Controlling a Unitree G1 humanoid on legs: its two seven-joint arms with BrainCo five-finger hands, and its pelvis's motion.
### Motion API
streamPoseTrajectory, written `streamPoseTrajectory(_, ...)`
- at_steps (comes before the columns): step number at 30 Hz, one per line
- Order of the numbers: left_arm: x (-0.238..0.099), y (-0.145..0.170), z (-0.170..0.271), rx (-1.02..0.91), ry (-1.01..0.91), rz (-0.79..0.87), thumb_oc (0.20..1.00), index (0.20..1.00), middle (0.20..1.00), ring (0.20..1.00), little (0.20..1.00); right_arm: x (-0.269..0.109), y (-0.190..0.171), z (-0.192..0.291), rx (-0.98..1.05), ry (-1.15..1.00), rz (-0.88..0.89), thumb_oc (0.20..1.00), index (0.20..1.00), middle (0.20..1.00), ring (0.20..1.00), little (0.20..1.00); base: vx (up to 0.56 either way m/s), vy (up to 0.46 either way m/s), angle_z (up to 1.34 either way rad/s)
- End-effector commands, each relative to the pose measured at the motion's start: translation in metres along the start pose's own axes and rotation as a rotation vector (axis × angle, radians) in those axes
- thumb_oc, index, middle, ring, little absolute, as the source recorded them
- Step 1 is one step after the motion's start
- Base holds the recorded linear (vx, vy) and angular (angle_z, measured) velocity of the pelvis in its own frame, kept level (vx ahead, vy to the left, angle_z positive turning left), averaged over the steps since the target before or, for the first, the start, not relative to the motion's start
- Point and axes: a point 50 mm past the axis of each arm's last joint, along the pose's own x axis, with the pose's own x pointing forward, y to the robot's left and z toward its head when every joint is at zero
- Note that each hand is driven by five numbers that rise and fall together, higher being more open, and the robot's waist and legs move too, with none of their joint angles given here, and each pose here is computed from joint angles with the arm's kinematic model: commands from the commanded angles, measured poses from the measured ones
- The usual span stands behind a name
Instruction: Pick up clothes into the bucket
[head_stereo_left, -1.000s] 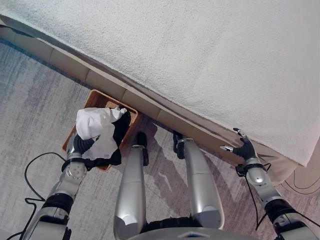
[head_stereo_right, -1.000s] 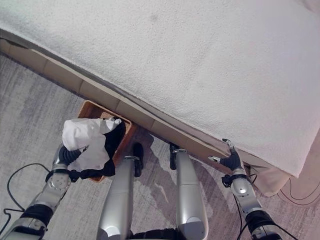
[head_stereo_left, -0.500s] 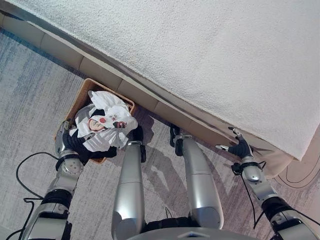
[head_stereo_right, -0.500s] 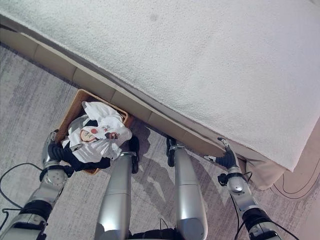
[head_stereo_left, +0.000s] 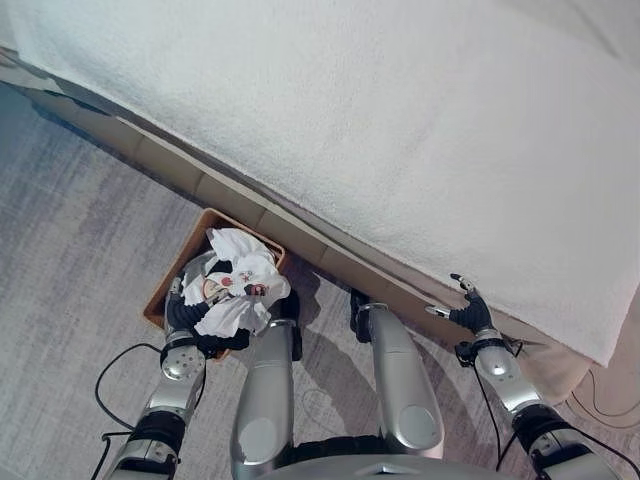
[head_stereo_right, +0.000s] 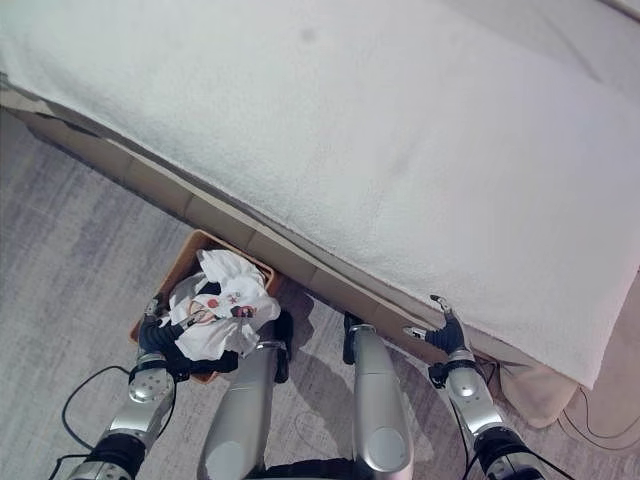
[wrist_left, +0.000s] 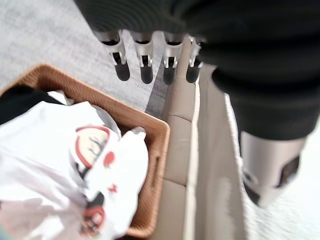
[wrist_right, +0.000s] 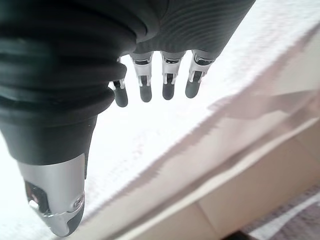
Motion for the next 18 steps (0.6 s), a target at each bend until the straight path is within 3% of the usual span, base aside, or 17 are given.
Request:
streamPoseTrajectory(1, -0.010, -0.013, -0.003, -0.046, -0.022, -0.113, 1.000, 1.000, 1.000, 1.000, 1.000, -0.013, -0.018, -0.023, -0.086, 0.054, 0.009, 1.000, 1.000, 1.000, 1.000, 1.000, 0.07, -0.037, 0.05)
streamPoseTrajectory(5, -0.024, -0.025, -0.013, -0.046, 0.014, -0.226, 1.000, 1.000, 1.000, 1.000, 1.000, -0.026, -0.008, -0.039, -0.051, 0.122, 0.065, 1.000, 1.000, 1.000, 1.000, 1.000, 0.08, -0.058, 0.00)
streamPoseTrajectory(8, -0.041, -0.037, -0.037, 0.002, 0.110, -0.338, 1.000, 1.000, 1.000, 1.000, 1.000, -0.047, 0.009, -0.066, 0.098, 0.270, 0.110, 1.000, 1.000, 1.000, 1.000, 1.000, 0.10, -0.051, -0.02)
streamPoseTrajectory(18, -0.073, -0.038, -0.089, 0.096, 0.344, -0.411, 1.000, 1.000, 1.000, 1.000, 1.000, -0.071, 0.026, -0.085, 0.115, 0.365, 0.156, 1.000, 1.000, 1.000, 1.000, 1.000, 0.07, -0.039, -0.01)
